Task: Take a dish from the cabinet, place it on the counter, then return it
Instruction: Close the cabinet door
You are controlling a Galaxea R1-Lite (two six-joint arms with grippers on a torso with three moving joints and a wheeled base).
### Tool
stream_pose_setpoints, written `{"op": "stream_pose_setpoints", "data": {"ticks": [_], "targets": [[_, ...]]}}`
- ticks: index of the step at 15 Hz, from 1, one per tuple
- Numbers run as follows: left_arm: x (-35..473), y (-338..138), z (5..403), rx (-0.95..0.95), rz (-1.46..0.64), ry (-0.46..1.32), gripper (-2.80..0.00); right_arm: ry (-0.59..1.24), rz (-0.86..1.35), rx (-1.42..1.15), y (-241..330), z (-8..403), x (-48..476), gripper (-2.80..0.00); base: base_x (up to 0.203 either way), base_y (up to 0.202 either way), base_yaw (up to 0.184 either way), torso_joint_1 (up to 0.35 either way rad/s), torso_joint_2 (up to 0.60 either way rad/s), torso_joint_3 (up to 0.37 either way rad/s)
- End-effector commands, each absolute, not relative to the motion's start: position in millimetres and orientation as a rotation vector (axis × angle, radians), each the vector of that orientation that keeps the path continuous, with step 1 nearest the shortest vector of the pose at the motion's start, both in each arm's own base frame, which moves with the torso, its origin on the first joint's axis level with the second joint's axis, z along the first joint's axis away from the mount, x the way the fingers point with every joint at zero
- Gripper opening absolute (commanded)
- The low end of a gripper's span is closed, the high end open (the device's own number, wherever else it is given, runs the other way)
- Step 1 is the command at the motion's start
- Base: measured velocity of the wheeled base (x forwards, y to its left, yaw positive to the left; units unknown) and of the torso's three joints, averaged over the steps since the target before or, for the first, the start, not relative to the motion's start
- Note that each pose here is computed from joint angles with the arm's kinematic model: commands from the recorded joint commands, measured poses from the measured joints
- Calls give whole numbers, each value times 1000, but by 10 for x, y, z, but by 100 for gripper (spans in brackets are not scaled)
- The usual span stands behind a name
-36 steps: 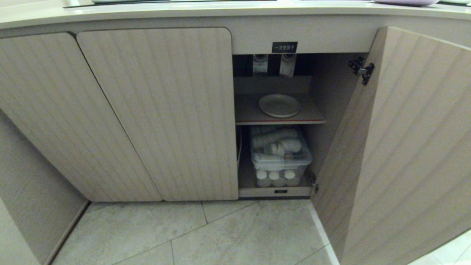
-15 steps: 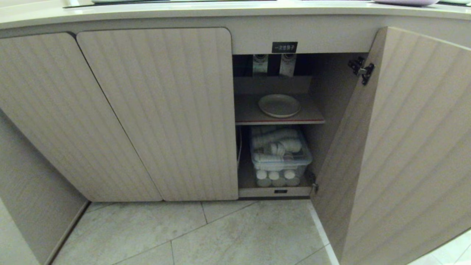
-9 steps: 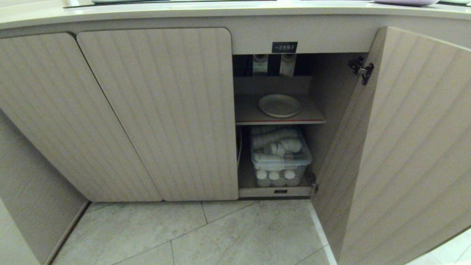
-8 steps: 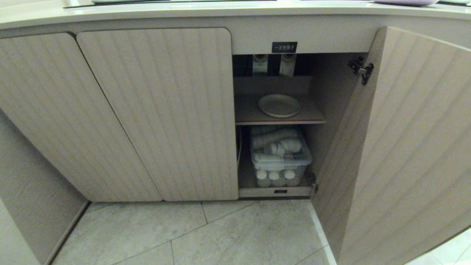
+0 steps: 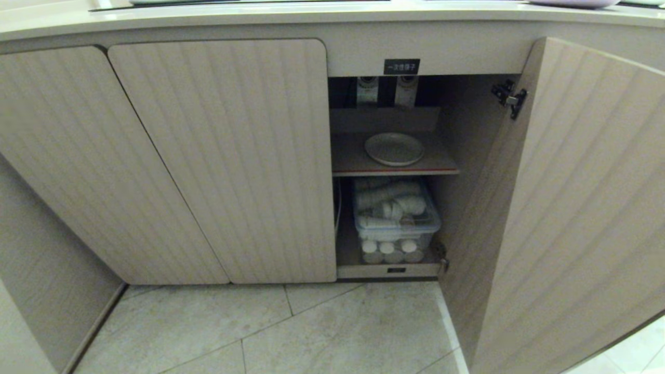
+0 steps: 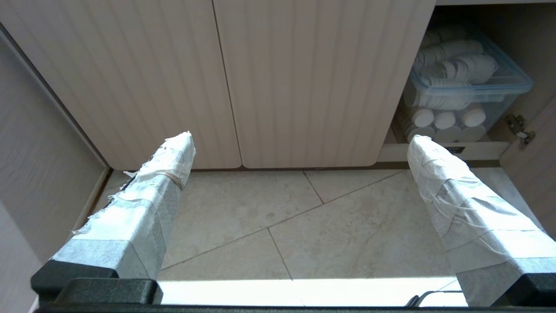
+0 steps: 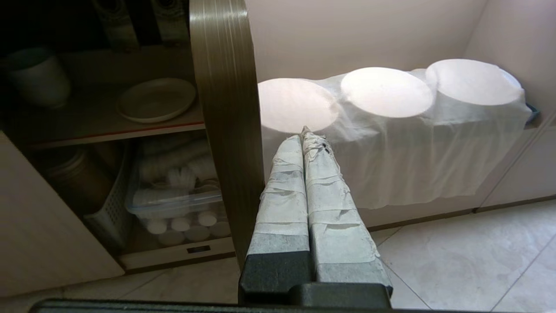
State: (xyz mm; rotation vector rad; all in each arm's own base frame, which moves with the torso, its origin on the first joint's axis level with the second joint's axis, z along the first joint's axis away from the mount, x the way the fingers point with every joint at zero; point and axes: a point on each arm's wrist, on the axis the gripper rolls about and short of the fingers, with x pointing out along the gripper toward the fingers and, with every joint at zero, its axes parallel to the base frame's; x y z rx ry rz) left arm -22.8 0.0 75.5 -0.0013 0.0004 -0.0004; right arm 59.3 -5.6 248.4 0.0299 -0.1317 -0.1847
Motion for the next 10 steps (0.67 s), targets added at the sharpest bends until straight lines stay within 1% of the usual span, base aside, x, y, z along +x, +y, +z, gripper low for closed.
{"op": "stream_pose_setpoints", "data": {"ticks": [1, 10], "targets": [[-228, 0, 755, -2, 0, 0, 0, -143, -168, 32, -45, 2463, 545, -280, 0, 0, 0, 0, 0, 0], [-228, 0, 755, -2, 0, 0, 0, -165, -68, 71, -5, 2366, 560, -280, 0, 0, 0, 0, 0, 0]]}}
